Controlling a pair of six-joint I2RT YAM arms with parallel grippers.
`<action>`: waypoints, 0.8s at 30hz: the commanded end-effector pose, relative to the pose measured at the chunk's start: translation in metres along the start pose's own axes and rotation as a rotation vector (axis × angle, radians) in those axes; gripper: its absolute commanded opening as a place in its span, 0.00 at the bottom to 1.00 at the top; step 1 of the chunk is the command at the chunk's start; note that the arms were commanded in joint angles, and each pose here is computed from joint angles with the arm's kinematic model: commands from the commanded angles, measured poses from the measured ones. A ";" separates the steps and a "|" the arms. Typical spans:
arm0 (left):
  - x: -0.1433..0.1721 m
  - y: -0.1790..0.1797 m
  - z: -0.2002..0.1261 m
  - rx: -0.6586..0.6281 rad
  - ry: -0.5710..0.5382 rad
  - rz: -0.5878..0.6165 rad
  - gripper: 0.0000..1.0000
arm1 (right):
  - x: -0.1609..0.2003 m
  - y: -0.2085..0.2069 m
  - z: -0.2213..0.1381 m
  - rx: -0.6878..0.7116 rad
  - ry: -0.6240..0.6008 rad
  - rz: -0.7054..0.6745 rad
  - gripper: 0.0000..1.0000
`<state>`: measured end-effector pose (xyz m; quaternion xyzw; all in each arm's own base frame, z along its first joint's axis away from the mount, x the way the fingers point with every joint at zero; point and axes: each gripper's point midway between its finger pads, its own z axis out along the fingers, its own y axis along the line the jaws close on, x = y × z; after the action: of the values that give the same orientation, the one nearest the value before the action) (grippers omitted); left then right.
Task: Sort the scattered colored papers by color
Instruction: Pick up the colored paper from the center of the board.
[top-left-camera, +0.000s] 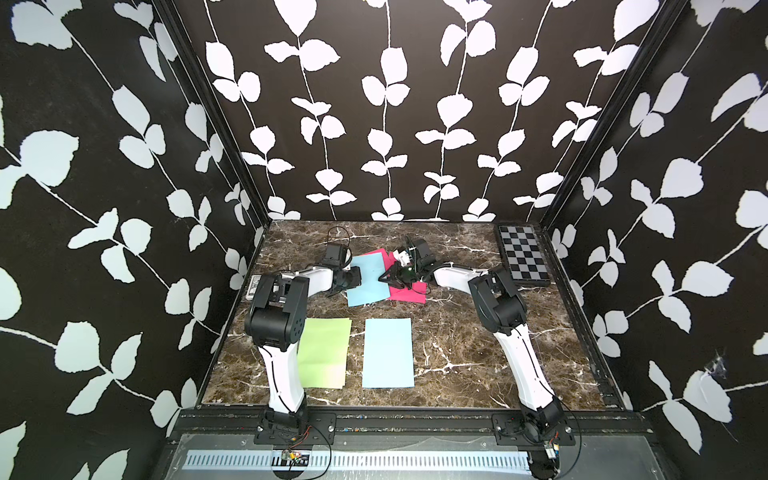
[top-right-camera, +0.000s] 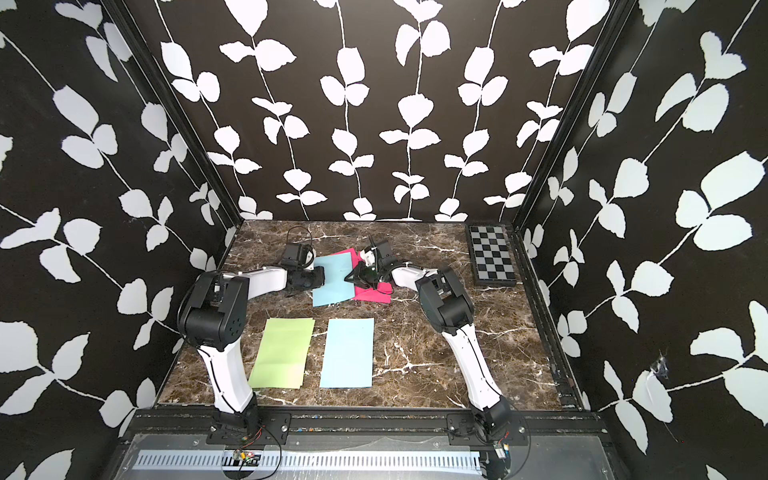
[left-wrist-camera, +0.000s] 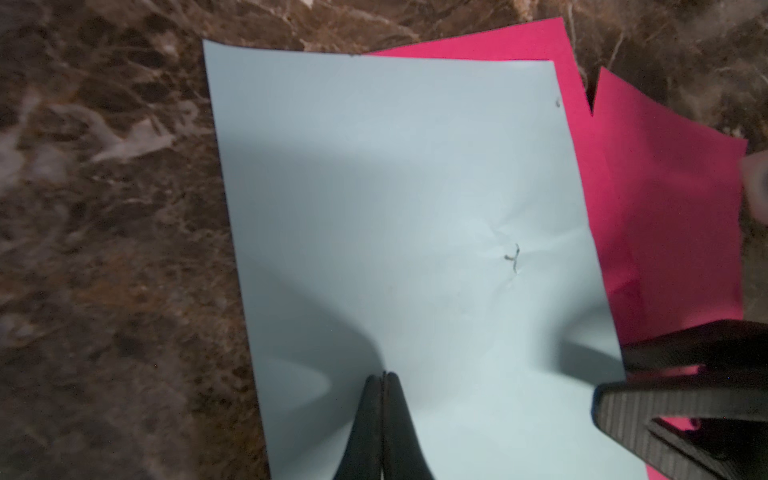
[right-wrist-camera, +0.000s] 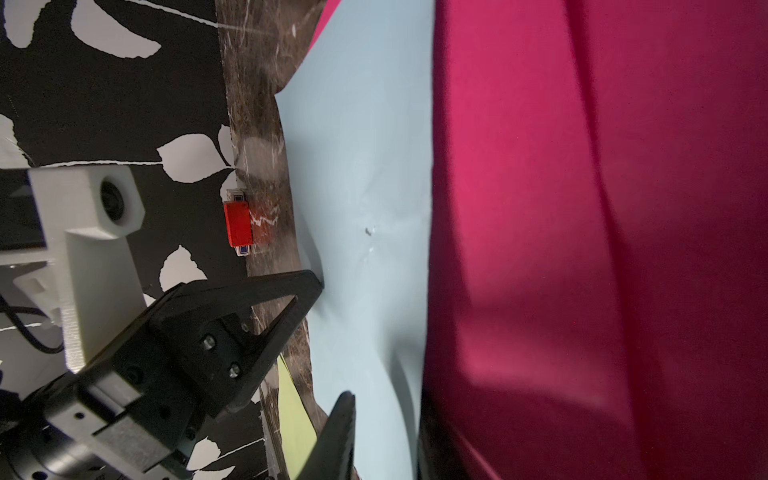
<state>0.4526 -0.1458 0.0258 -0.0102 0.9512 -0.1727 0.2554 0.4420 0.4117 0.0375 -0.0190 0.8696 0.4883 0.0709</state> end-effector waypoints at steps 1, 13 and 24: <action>0.025 0.009 0.009 -0.021 0.108 0.014 0.00 | 0.007 -0.005 0.006 0.000 0.042 -0.001 0.23; 0.027 0.003 0.015 0.018 0.137 0.023 0.00 | 0.017 -0.013 0.009 -0.005 0.067 0.003 0.20; 0.028 0.002 0.015 0.026 0.131 -0.001 0.00 | 0.013 -0.012 0.012 -0.027 0.043 0.014 0.00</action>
<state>0.4598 -0.1566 0.0261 0.0135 0.9495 -0.1930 0.2470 0.4347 0.4132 0.0310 -0.0268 0.8676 0.4936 0.0539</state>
